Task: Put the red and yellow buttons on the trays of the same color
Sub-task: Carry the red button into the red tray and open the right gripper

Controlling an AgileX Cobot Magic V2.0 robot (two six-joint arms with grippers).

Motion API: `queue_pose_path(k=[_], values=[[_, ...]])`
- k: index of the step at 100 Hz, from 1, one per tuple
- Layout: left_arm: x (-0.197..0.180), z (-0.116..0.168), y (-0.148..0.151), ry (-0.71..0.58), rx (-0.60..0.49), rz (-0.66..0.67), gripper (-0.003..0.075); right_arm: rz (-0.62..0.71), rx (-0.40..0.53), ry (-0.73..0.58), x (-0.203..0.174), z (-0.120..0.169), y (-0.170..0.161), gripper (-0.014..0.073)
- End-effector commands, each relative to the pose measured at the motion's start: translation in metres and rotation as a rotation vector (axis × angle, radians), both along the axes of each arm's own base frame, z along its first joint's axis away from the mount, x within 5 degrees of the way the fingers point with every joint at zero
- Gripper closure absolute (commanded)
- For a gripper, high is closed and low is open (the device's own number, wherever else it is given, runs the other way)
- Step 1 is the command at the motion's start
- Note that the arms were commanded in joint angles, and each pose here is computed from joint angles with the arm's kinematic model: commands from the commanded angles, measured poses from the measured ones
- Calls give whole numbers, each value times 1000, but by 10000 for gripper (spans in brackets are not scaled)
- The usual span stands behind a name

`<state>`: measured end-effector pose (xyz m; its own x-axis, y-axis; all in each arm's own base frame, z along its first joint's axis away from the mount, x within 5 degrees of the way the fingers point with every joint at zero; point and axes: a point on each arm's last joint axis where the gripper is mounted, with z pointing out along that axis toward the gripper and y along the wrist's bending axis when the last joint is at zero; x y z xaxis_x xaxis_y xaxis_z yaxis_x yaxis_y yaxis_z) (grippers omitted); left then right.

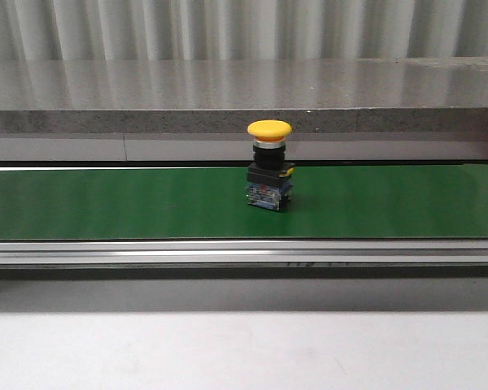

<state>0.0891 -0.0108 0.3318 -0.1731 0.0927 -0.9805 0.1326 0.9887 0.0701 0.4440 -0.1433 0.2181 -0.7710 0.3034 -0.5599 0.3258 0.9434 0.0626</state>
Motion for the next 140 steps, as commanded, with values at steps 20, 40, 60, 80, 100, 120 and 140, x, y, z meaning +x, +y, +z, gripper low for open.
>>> queue_pose_path(k=[20,40,60,80,100,120,140], values=[[0,15,-3,-91,-12,-34,740,-26,-56,-125,1,31,-15,464],[0,15,-3,-91,-12,-34,740,-27,-54,-119,0,29,-16,209],[0,15,-3,-91,-12,-34,740,-26,-51,-113,-2,35,-15,-12],[0,15,-3,-91,-12,-34,740,-18,-55,-129,-4,73,-14,-10],[0,15,-3,-91,-12,-34,740,-6,-57,-207,-16,121,-3,-10],[0,15,-3,-91,-12,-34,740,22,-56,-210,-40,158,15,-10],[0,15,-3,-91,-12,-34,740,116,-64,-164,-69,180,47,-10]])
